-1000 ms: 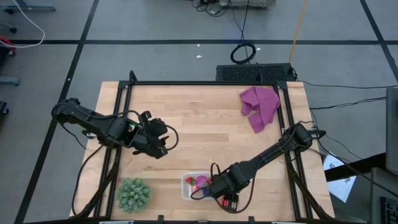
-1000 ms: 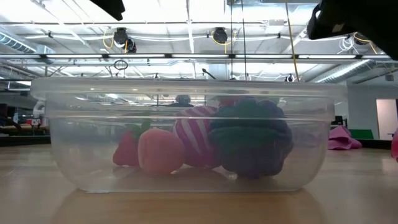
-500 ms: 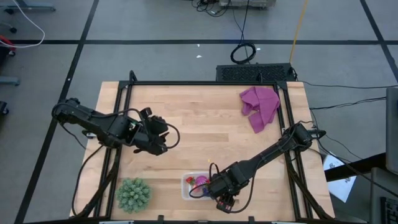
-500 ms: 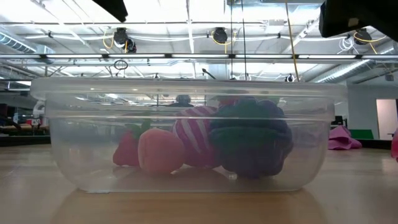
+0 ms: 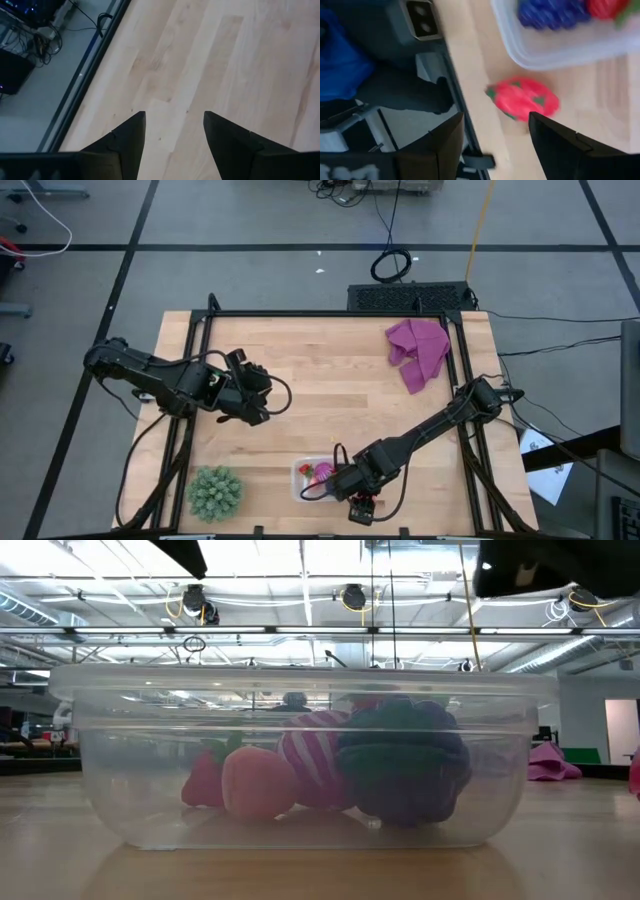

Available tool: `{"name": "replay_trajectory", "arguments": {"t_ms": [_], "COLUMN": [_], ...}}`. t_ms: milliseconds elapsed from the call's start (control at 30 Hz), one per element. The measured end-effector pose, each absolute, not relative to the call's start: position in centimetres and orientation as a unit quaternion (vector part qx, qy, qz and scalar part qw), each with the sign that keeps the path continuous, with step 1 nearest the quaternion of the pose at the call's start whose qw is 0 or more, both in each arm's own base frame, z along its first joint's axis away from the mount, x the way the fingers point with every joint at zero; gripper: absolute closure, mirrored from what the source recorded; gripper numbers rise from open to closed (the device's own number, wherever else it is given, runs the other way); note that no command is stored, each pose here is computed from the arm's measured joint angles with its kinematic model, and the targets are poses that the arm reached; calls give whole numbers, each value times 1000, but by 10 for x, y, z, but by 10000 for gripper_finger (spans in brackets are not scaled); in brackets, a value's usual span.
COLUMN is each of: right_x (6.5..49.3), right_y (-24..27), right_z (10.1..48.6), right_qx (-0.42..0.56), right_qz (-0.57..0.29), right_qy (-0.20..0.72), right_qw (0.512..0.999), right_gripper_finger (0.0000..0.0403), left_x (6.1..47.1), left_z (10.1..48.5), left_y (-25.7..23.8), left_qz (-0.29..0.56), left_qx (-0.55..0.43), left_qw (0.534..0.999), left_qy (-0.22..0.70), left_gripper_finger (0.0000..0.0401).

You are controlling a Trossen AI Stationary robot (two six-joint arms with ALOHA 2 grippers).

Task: Pick and placing Produce into tupperware
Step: Put the dragon fruit into the transparent bin

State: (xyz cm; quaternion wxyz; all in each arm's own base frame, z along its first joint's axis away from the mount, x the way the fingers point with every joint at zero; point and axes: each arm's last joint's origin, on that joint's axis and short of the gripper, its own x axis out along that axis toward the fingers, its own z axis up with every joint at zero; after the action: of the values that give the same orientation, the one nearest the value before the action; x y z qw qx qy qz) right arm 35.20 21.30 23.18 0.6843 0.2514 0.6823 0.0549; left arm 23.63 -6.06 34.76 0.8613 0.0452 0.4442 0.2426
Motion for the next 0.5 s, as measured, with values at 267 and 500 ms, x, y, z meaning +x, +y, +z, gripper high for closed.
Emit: {"name": "replay_trajectory", "arguments": {"t_ms": [267,500], "right_x": [365,366], "right_y": [219,221], "right_z": [237,238], "right_qx": [278,300], "right_qz": [94,85], "right_qy": [632,629], "right_qw": [717,712], "right_gripper_finger": [188,188], "left_x": [236,235], "left_z": [347,347], "left_y": [-60,-60], "left_qz": [238,233], "left_qx": [57,68], "left_qw": [859,857], "left_qy": [450,455], "left_gripper_finger": [194,194]}}
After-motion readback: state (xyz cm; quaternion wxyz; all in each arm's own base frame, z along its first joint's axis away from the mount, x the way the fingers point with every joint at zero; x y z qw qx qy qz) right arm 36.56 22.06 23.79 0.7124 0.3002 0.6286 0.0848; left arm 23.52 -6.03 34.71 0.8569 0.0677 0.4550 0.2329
